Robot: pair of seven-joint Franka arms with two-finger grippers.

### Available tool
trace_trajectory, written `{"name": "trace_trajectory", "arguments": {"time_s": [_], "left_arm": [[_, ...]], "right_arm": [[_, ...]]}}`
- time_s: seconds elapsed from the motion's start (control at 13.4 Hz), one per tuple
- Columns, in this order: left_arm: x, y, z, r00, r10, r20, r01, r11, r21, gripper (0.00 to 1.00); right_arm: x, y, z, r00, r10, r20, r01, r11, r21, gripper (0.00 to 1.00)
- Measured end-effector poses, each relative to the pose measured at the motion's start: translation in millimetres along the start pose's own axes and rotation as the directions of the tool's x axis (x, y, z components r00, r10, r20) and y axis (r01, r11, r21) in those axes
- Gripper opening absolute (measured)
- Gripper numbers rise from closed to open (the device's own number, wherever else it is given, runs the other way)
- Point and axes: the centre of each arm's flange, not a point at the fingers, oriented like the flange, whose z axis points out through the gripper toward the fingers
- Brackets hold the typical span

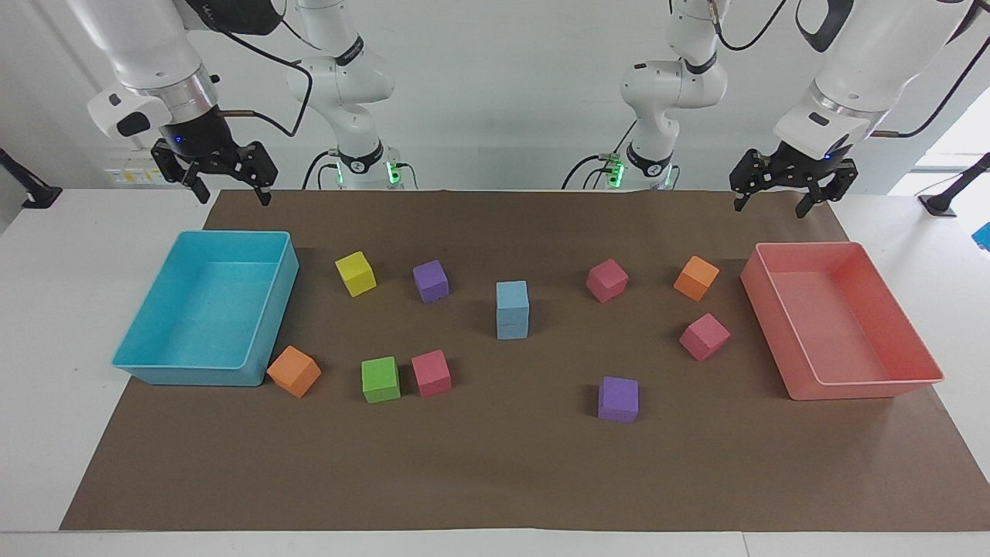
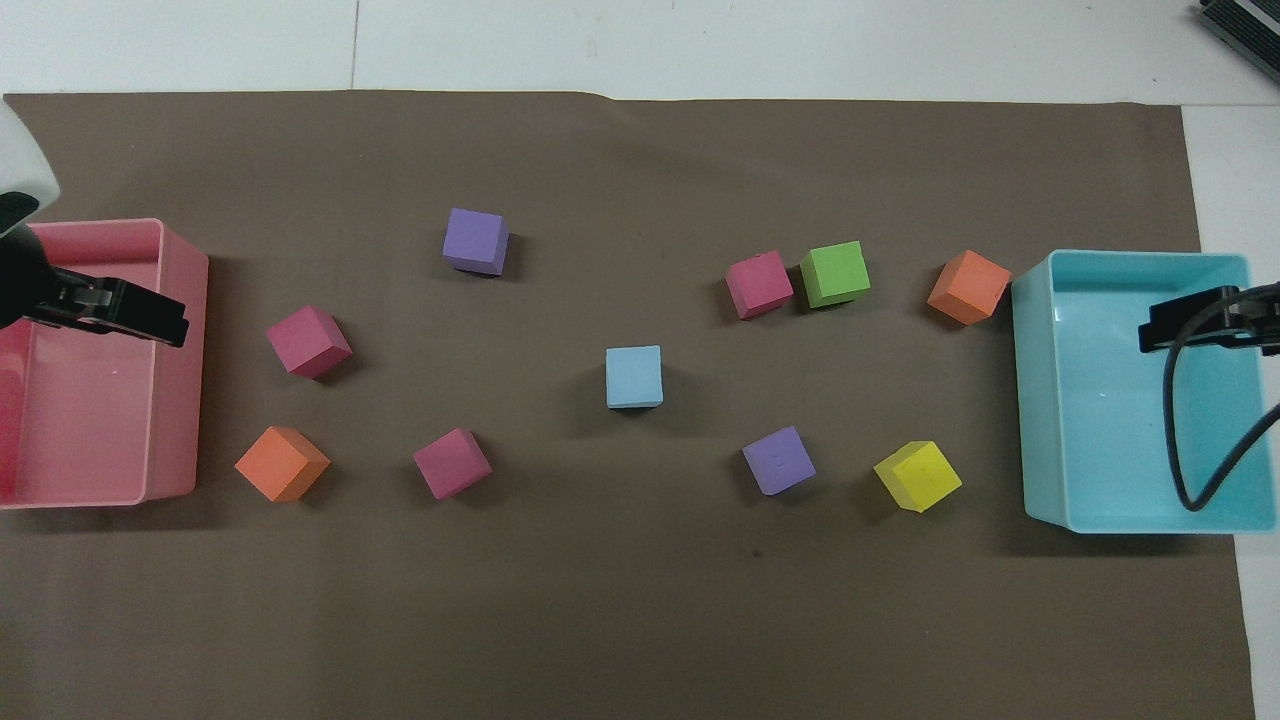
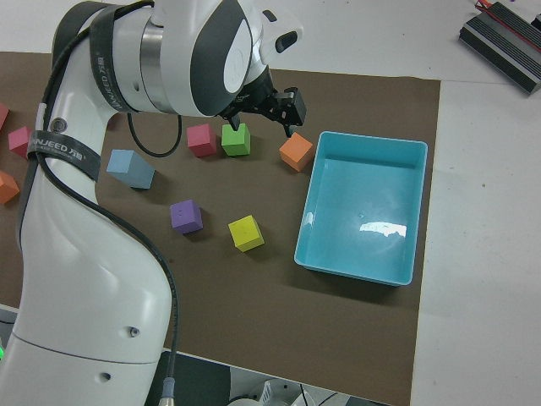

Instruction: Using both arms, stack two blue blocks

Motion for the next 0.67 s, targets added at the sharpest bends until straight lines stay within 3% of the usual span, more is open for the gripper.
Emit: {"name": "trace_trajectory", "arguments": {"time_s": [0.67], "left_arm": [[0,0,1,0.999,-0.037,-0.007,0.037,0.999,0.000,1.00]], "right_arm": [[-7,-16,-21,0.999,-0.030,-0.030,0.030,1.000,0.000,1.00]]}}
